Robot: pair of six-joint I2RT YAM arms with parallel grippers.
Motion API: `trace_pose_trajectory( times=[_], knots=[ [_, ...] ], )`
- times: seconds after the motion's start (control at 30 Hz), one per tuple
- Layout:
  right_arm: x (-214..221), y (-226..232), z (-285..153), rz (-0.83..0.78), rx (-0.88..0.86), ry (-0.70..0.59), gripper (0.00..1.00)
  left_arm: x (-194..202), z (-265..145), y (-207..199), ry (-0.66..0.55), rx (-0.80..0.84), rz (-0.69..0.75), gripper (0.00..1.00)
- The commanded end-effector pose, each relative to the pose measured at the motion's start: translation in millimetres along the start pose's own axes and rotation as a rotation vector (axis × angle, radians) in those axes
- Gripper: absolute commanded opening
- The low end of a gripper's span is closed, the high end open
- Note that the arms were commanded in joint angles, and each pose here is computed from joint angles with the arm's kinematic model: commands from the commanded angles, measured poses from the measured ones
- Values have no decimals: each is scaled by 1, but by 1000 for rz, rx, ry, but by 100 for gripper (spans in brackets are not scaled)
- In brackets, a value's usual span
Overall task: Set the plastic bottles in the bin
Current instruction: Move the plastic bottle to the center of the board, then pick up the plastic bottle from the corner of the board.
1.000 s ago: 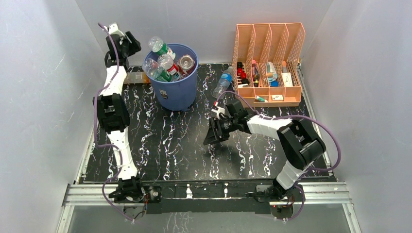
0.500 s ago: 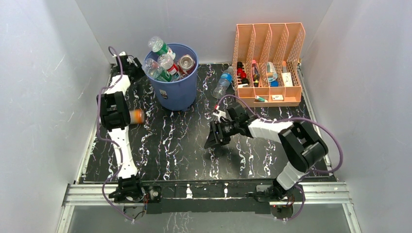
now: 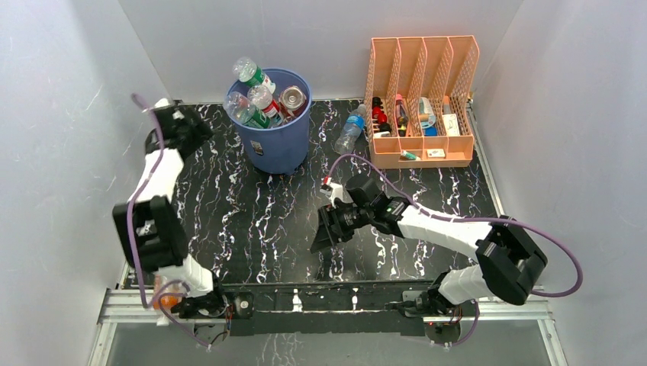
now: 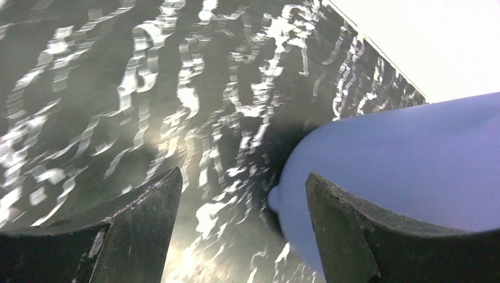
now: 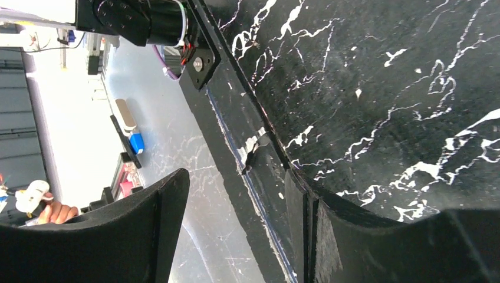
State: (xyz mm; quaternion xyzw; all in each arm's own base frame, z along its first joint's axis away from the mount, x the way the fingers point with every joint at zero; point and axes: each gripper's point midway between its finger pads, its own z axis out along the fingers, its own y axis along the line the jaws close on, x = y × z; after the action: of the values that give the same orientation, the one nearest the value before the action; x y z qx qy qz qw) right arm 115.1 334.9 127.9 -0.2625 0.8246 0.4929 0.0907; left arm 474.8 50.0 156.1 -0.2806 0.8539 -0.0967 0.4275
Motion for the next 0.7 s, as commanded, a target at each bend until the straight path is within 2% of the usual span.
trace_pose_trajectory(
  times=[0.0, 0.1, 0.23, 0.3, 0.37, 0.4, 0.53, 0.67],
  knots=[
    [-1, 19, 0, -19, 22, -25, 71, 6, -58, 60, -38, -81, -130, 76],
    [2, 27, 4, -33, 29, -16, 71, 13, -80, 59, -17, -58, -169, 76],
    [8, 41, 11, -60, 40, 3, 71, 6, -124, 43, -69, -12, -172, 75],
    [12, 49, 15, -72, 36, 10, 71, 3, -149, 49, -93, -69, -141, 78],
    [18, 57, 20, -85, 26, 23, 71, 13, -170, 64, -84, -157, -129, 86],
    [22, 59, 24, -90, 22, 34, 71, 19, -177, 70, -75, -189, -133, 96],
    [36, 66, 35, -110, 15, 71, 72, 54, -194, 94, 5, -319, -192, 98],
    [47, 77, 38, -143, 4, 87, 72, 80, -216, 125, 82, -530, -244, 98]
  ],
)
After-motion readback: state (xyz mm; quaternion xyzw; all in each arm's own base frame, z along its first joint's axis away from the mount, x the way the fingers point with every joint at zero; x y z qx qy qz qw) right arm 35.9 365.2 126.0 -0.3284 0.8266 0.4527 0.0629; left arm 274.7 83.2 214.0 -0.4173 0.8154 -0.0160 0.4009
